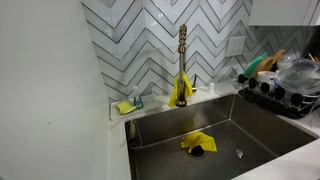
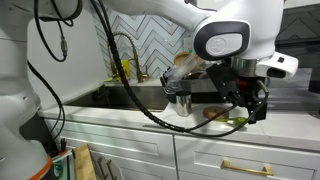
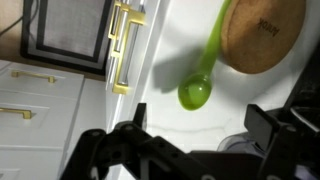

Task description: Pick up the brown lid from the silver cup and put it on the kitchen counter, pick up the green measuring spoon and put it in the silver cup

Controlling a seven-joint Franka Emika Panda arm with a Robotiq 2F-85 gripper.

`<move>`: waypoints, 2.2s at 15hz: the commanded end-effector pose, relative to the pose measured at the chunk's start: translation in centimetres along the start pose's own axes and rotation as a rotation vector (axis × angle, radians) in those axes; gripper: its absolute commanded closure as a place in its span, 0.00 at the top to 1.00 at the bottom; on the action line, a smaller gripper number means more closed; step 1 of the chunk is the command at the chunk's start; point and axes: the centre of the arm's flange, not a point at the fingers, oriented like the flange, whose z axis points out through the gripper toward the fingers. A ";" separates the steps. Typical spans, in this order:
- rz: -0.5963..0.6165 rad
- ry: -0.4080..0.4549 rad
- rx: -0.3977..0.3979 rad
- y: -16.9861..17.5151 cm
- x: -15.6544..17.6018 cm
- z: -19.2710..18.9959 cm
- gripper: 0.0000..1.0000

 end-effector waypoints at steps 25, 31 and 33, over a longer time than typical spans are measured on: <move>0.268 -0.216 -0.136 -2.3 2.7 3.0 0.00; 0.242 -0.155 -0.141 -2.6 3.1 0.6 0.03; 0.217 -0.120 -0.132 -3.6 1.9 -1.0 0.03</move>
